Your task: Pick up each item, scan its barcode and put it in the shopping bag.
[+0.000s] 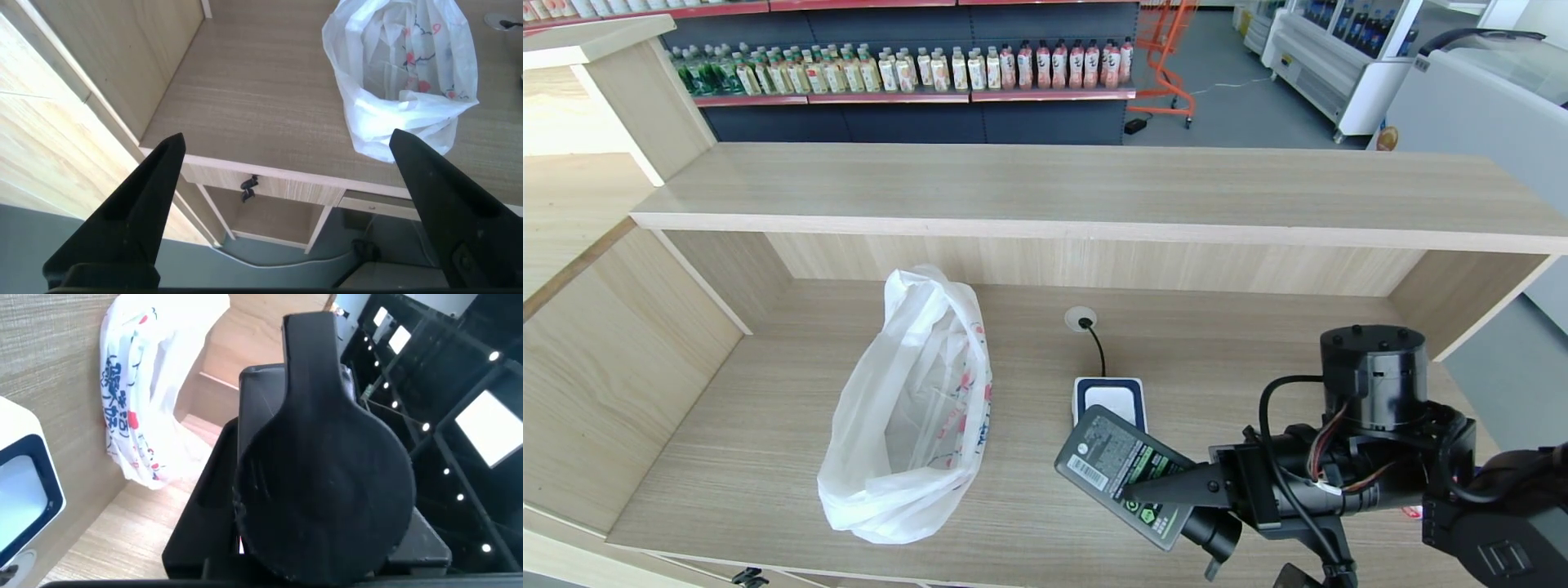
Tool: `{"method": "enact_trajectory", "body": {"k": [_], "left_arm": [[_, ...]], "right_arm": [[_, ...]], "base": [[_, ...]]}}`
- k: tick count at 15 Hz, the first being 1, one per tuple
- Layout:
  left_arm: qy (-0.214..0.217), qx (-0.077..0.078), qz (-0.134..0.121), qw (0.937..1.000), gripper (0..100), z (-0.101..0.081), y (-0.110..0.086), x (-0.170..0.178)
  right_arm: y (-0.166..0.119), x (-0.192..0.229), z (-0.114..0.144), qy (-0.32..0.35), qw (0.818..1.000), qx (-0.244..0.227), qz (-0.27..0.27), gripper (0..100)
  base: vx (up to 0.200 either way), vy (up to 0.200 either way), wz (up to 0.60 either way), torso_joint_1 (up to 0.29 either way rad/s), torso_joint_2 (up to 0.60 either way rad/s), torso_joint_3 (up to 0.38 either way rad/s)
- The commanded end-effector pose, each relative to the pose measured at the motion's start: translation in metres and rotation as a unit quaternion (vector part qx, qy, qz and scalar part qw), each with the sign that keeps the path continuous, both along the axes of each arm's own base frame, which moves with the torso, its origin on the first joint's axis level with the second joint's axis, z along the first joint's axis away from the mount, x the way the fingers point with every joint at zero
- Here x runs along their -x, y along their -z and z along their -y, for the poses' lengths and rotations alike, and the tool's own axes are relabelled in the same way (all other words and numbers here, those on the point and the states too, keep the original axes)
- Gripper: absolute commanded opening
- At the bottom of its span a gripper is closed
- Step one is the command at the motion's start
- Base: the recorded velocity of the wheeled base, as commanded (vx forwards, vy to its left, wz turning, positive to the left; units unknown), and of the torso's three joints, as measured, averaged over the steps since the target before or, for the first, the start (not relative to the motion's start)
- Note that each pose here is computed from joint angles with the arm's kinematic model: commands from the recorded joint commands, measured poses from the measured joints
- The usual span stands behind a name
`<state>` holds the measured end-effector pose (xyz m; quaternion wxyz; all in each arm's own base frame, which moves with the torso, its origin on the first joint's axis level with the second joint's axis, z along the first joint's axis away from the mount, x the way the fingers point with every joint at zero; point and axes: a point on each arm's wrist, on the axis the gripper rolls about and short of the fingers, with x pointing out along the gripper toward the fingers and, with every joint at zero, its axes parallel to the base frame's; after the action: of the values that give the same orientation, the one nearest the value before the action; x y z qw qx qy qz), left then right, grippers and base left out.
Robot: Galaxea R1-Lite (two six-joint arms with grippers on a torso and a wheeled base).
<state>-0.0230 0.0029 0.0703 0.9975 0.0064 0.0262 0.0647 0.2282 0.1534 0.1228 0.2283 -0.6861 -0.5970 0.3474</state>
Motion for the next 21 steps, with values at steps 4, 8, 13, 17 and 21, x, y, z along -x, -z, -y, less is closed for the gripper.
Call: {"method": "enact_trajectory", "body": {"k": [4, 8, 13, 17, 21], "left_arm": [[0.000, 0.000, 0.000, 1.0000, 100, 0.000, 0.000, 0.000], [0.000, 0.000, 0.000, 1.0000, 100, 0.000, 0.000, 0.000], [0.000, 0.000, 0.000, 1.0000, 100, 0.000, 0.000, 0.000], [0.000, 0.000, 0.000, 1.0000, 100, 0.000, 0.000, 0.000], [0.000, 0.000, 0.000, 1.0000, 100, 0.000, 0.000, 0.000]], "right_arm": [[-0.002, 0.001, 0.000, -0.001, 1.000, -0.002, 0.003, 0], [-0.003, 0.001, -0.001, -0.003, 1.000, -0.004, 0.006, 0], [-0.018, 0.009, 0.004, 0.009, 0.999, -0.018, -0.029, 0], [-0.081, 0.043, 0.031, 0.128, 0.968, -0.112, -0.187, 0], [-0.094, 0.058, 0.108, 0.347, 0.835, -0.263, -0.336, 0]], "base": [[0.000, 0.000, 0.00, 0.000, 0.00, 0.000], [0.000, 0.000, 0.00, 0.000, 0.00, 0.000], [0.000, 0.000, 0.00, 0.000, 0.00, 0.000], [0.000, 0.000, 0.00, 0.000, 0.00, 0.000], [0.000, 0.000, 0.00, 0.000, 0.00, 0.000]]}}
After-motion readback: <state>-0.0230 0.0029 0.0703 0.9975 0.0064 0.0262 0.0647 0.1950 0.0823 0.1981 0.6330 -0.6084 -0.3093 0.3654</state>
